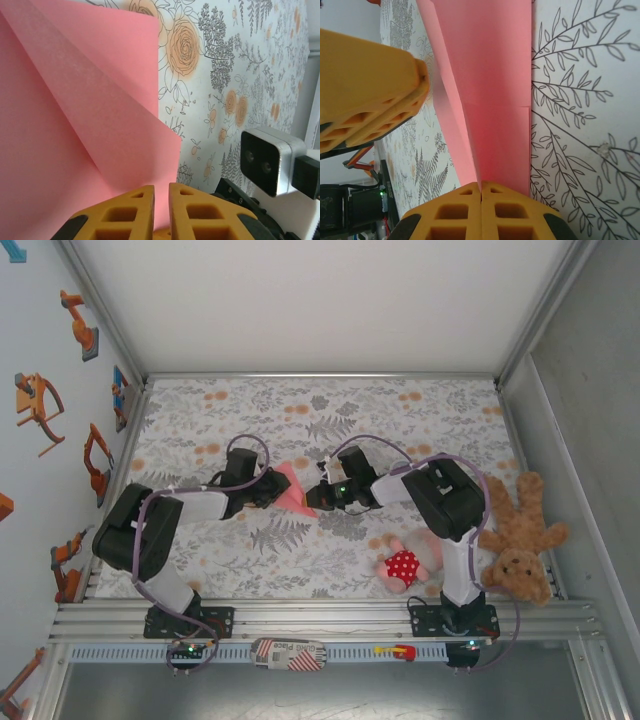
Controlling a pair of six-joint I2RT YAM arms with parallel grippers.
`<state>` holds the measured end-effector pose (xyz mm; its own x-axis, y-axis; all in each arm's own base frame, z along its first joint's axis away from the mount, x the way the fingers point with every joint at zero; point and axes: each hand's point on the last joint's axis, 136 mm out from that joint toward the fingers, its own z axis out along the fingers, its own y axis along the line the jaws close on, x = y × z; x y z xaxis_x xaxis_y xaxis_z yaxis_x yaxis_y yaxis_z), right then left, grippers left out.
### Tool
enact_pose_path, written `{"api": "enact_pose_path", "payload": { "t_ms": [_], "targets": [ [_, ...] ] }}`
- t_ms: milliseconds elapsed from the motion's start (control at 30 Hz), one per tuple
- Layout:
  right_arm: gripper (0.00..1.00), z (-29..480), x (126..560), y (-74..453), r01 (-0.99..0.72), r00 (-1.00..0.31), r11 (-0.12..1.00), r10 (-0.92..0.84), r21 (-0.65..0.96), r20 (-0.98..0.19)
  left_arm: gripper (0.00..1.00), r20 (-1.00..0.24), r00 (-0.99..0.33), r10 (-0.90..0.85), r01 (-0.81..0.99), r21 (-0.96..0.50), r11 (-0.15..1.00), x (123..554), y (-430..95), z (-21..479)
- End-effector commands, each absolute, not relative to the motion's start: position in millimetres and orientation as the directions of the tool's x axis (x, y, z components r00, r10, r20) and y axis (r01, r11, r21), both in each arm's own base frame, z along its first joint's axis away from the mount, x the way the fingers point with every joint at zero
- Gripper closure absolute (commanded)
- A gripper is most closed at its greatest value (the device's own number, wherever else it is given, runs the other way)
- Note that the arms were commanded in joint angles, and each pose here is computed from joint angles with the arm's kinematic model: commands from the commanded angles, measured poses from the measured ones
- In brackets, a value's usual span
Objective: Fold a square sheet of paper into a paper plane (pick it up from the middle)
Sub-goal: Fourth fold the wing at the center of the table.
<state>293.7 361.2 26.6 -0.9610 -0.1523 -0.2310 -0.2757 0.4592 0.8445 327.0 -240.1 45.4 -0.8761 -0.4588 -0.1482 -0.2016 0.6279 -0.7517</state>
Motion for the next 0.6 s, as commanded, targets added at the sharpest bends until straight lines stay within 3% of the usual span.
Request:
{"api": "enact_pose_path", "payload": {
  "t_ms": [0,300,567],
  "targets": [
    [1.00,14,296,355,-0.248,-0.969,0.483,-0.130,0.840,-0.211,0.85,-0.142,-0.880,-0.452,-0.173,-0.792,0.586,338,-251,55],
    [0.99,11,294,353,-0.245,-0.970,0.488,-0.132,0.838,-0.206,0.86,-0.128,-0.888,-0.443,-0.176,-0.794,0.581,344,-253,49],
    [0.90,12,294,352,-0.253,-0.967,0.497,-0.134,0.830,-0.214,0.86,-0.112,-0.894,-0.434,-0.181,-0.796,0.578,345,-256,43]
  ]
}}
